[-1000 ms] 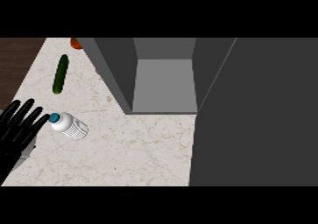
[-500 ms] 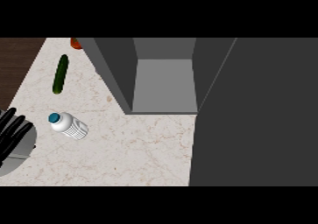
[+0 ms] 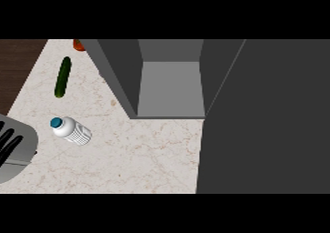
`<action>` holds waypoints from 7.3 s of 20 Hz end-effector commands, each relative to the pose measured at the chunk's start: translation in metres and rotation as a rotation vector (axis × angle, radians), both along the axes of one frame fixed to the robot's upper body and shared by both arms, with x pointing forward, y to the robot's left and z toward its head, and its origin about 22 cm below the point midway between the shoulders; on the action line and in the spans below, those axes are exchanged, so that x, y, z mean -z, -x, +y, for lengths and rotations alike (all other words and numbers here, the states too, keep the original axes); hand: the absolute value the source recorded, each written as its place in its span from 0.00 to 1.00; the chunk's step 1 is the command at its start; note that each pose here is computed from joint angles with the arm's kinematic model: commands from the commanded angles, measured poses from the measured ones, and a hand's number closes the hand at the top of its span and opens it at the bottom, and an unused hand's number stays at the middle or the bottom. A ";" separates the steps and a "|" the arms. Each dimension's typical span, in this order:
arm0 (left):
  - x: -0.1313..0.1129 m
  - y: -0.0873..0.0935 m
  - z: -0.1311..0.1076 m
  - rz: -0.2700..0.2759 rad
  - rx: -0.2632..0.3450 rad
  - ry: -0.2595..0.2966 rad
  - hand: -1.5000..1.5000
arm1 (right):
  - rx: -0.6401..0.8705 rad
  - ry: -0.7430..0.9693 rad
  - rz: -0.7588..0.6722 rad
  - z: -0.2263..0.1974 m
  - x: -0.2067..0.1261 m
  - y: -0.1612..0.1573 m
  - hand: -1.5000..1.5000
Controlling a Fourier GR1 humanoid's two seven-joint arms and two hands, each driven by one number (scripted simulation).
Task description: Pick up the bottled water, place it into the cabinet and close the cabinet
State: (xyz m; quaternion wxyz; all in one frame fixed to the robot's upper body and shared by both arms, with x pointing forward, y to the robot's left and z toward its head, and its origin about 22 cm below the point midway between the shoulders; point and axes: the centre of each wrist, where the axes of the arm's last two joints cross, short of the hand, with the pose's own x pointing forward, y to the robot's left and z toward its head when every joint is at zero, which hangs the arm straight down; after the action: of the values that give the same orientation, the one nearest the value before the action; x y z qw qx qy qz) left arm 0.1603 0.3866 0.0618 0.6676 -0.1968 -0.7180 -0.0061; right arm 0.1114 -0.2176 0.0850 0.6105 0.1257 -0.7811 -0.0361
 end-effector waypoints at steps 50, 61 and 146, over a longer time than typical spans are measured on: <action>0.159 -0.102 0.025 0.216 -0.050 0.006 0.00 | -0.054 -0.001 -0.041 -0.012 0.036 0.018 0.00; 0.187 -0.093 -0.007 0.262 -0.026 0.108 0.00 | -0.065 -0.004 -0.030 -0.009 0.030 0.018 0.00; 0.011 -0.176 -0.273 -0.091 -0.151 -0.018 1.00 | -0.092 -0.054 0.003 0.015 0.039 -0.002 0.00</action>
State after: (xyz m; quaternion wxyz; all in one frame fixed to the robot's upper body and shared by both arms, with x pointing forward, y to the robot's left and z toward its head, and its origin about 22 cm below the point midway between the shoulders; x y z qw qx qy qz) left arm 0.3091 0.1745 0.0052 0.6710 -0.1058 -0.7268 0.1015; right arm 0.1074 -0.2004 0.0495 0.6109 0.1718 -0.7725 -0.0240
